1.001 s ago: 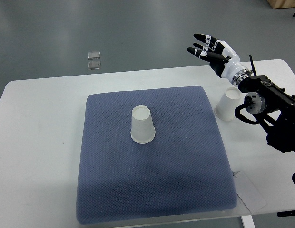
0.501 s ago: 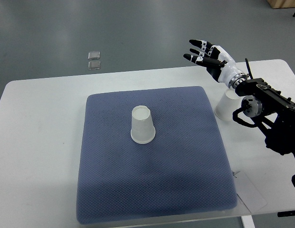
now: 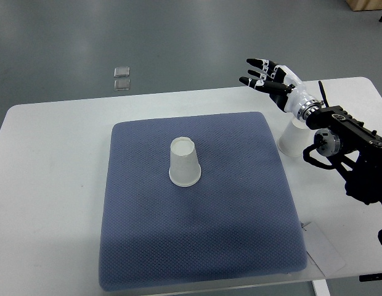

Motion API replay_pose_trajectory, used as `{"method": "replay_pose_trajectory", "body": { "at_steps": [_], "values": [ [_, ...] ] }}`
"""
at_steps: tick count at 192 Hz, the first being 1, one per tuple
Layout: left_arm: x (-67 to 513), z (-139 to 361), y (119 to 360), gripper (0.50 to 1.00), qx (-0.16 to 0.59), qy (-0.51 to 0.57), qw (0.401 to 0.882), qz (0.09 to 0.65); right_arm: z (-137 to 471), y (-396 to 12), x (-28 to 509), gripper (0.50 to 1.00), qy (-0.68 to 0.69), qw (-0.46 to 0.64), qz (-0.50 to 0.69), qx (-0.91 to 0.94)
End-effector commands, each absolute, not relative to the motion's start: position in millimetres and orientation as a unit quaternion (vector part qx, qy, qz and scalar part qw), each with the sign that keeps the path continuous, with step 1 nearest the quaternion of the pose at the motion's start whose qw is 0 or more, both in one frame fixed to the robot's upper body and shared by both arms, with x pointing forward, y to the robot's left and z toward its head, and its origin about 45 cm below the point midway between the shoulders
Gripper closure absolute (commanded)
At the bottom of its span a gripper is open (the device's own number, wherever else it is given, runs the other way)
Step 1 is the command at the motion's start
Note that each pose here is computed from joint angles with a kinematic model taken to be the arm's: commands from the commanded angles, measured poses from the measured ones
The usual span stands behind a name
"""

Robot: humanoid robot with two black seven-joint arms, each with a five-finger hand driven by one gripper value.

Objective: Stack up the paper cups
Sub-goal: 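Close the right hand fingers around the upside-down white paper cup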

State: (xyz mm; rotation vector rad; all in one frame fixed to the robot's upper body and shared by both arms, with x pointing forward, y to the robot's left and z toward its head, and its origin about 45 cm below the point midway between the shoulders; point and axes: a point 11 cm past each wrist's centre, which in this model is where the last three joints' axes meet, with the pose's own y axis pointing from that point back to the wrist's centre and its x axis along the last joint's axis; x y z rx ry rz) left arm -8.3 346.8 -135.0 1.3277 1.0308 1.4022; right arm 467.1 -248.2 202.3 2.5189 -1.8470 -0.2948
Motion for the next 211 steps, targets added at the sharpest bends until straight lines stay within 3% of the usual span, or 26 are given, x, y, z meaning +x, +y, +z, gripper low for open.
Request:
{"method": "replay_pose_trajectory", "body": {
  "at_steps": [1, 84, 138, 211],
  "values": [
    [-8.3, -135.0, 346.8, 0.500, 0.539, 0.418, 0.459, 0.569, 201.2, -248.2, 464.0, 0.591, -0.570, 0.032, -0.064, 0.819],
    [-8.3, -135.0, 346.8, 0.500, 0.539, 0.418, 0.459, 0.569, 231.5, -345.2, 449.9, 0.593, -0.504, 0.244, 0.148, 0.815],
    [-8.3, -135.0, 346.8, 0.500, 0.539, 0.418, 0.459, 0.569, 222.1, -351.4, 443.9, 0.593, -0.433, 0.345, 0.236, 0.799],
    [-8.3, -135.0, 346.8, 0.500, 0.539, 0.418, 0.459, 0.569, 198.8, -360.7, 437.3, 0.593, -0.386, 0.416, 0.269, 0.778]
  ]
}}
